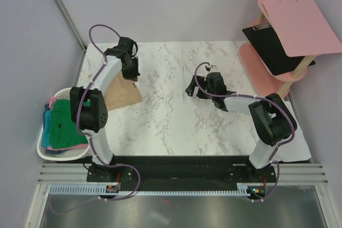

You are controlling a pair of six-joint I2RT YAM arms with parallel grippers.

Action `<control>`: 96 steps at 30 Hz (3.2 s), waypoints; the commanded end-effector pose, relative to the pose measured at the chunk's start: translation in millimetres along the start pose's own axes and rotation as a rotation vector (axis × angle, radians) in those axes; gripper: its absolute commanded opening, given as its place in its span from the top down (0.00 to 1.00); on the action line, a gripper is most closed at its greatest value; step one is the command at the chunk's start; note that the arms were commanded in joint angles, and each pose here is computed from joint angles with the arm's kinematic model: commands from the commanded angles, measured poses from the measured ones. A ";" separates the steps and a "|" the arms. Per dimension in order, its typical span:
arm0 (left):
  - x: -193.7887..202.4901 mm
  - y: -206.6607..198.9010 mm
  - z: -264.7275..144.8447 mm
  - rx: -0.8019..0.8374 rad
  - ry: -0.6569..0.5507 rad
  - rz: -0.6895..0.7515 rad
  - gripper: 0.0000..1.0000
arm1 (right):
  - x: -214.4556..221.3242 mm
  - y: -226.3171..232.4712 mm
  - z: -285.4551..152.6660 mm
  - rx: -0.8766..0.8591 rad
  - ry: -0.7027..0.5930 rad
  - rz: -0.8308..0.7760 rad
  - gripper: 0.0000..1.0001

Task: Fold and stack the t-shirts
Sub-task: Put the neatly folded tshirt into the corner of the board with the left arm

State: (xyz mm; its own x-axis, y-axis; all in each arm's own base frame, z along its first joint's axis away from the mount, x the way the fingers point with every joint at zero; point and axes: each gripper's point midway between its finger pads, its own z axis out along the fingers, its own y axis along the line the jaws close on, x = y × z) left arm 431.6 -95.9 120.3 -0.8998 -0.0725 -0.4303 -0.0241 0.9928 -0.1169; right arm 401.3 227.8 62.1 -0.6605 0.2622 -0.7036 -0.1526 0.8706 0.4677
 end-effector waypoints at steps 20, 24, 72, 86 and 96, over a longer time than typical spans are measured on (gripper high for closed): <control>148.9 102.5 9.6 -0.418 0.417 -0.136 0.98 | -17.2 19.8 -1.9 -0.093 -0.022 -0.006 0.02; 155.3 106.3 22.9 -0.436 0.451 -0.143 0.98 | -17.5 18.4 -2.6 -0.096 -0.021 -0.005 0.02; 0.7 43.7 -31.5 -0.341 -0.159 -0.055 0.88 | -6.3 -3.3 -18.9 -0.063 0.014 -0.040 0.02; 60.2 -71.5 -14.0 0.142 -0.215 0.062 0.00 | -28.9 -97.6 -56.5 0.435 -0.057 -0.131 0.02; 76.2 -58.3 20.5 0.067 -0.152 0.096 0.00 | -16.2 -130.0 -55.6 0.495 0.002 -0.082 0.02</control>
State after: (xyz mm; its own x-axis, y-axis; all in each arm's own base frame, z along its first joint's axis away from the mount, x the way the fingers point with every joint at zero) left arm 358.5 -156.0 72.3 -0.8504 -0.0023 -0.5262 0.0731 0.9898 -0.1225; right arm 394.0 90.1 49.1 -0.6480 0.1888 -0.7379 0.1524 0.9813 0.1172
